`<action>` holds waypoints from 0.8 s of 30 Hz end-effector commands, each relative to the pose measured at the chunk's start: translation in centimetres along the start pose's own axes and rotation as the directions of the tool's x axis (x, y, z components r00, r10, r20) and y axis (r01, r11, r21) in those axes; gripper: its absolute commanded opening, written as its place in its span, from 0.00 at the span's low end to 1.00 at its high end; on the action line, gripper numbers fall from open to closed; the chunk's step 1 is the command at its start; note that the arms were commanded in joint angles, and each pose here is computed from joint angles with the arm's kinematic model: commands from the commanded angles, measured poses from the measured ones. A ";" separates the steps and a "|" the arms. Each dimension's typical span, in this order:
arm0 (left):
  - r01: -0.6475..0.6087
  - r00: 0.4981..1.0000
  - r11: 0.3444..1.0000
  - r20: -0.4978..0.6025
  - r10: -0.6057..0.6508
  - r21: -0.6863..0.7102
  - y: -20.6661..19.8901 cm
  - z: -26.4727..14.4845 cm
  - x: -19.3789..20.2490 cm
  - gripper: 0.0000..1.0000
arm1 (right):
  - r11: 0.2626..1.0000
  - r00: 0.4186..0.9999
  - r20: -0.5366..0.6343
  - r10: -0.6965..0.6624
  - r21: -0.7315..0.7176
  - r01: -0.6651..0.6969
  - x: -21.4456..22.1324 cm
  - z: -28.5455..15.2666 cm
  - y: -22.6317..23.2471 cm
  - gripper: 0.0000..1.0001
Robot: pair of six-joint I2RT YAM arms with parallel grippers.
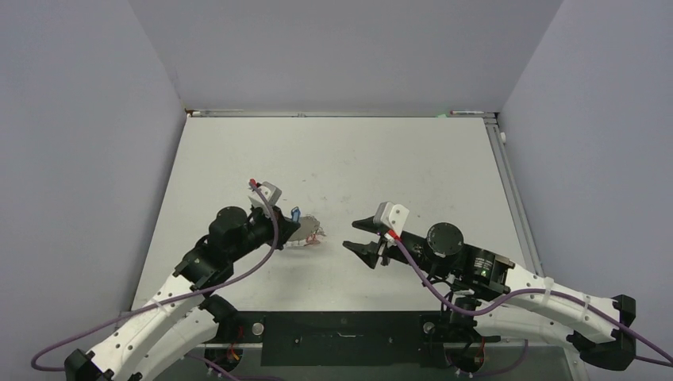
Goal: Put the keys on the keyring
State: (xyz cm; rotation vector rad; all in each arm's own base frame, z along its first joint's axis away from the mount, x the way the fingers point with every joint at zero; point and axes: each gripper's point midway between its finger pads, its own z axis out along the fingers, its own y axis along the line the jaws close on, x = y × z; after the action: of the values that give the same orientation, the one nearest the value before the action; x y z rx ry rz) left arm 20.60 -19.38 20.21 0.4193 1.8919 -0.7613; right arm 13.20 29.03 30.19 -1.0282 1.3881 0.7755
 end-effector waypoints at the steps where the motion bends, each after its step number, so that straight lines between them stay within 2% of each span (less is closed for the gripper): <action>1: 0.029 0.992 1.000 0.122 -0.030 0.010 -1.3 1.6 -5.0 0.00 | 0.996 0.994 0.097 0.049 0.064 -0.055 -1.9 -0.4 -1.1 0.46; 8: -0.024 0.989 1.000 0.144 0.026 -0.016 -1.3 5.7 -8.7 0.00 | 0.989 0.991 0.121 0.059 0.128 -0.074 -1.8 -0.8 -2.1 0.46; 12: -0.078 0.993 0.997 0.093 0.076 0.021 -2.2 9.7 -9.9 0.00 | 0.978 0.990 0.132 0.056 0.194 -0.081 -2.4 -1.7 -3.4 0.46; 18: -0.228 0.974 0.969 0.025 0.226 0.094 -4.6 13.8 -12.0 0.00 | 0.937 0.978 0.199 0.068 0.325 -0.131 -4.2 -4.9 -6.0 0.46; 20: -0.264 0.962 0.952 -0.030 0.271 0.156 -6.2 14.8 -10.4 0.00 | 0.922 0.969 0.235 0.070 0.356 -0.153 -4.8 -6.4 -6.7 0.46; 22: -0.322 0.930 0.923 -0.115 0.350 0.211 -8.0 15.2 -6.6 0.00 | 0.911 0.959 0.267 0.090 0.368 -0.188 -5.2 -7.7 -7.0 0.46; 24: -0.384 0.884 0.903 -0.206 0.420 0.190 -8.0 15.2 -2.2 0.00 | 0.902 0.954 0.283 0.102 0.377 -0.209 -5.3 -8.6 -7.2 0.46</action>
State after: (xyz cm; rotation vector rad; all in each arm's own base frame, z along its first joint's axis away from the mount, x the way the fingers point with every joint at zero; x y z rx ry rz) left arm 31.36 -33.38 24.24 0.7473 1.8678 -0.6791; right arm 15.63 21.89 35.01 -0.6203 1.3507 0.6732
